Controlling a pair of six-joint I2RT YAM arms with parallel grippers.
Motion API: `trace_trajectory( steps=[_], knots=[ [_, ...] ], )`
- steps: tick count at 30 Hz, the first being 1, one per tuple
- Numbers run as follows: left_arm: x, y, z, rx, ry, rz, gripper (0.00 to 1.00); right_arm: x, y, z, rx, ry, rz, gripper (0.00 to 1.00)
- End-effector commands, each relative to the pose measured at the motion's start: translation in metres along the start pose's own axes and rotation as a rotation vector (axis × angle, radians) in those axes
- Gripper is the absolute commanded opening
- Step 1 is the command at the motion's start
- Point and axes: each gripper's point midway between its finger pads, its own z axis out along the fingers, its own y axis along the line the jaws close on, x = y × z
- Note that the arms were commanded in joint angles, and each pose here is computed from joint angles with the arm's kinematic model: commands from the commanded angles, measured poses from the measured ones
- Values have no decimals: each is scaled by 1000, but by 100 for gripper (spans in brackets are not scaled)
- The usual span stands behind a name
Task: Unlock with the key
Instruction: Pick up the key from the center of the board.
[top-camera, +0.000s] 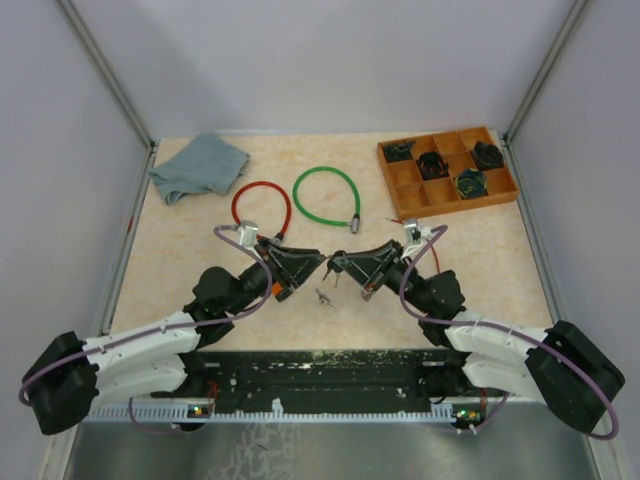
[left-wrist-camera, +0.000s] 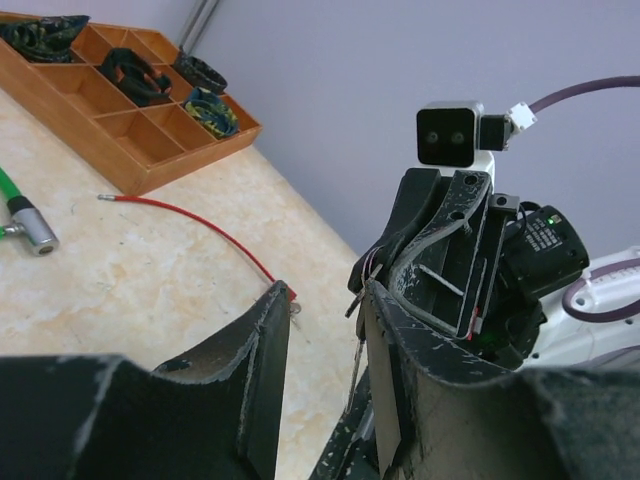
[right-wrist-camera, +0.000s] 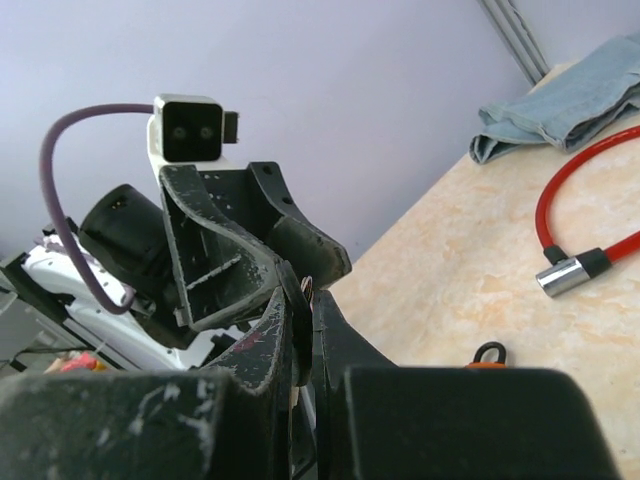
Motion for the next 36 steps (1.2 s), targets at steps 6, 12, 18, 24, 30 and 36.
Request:
trace_trajectory(
  steps=[6, 12, 18, 24, 30, 36],
  knots=[
    [-16, -26, 6, 131, -83, -61, 32, -15, 22, 3, -79, -66, 19, 0],
    [-16, -34, 6, 182, -85, -43, 6, -6, 16, 4, -65, -40, 32, 0],
    [-14, -19, 6, 74, -52, -36, 0, 2, 1, 0, -10, -16, -39, 7],
    [-21, 20, 2, -263, 48, -21, 0, 13, -28, -5, 112, 103, -290, 36],
    [-25, 32, -7, -423, 147, 19, 0, 11, -38, -11, 128, 194, -554, 43],
    [-21, 41, -3, -575, 237, -27, 0, 5, -32, -7, 34, 169, -829, 46]
  ],
)
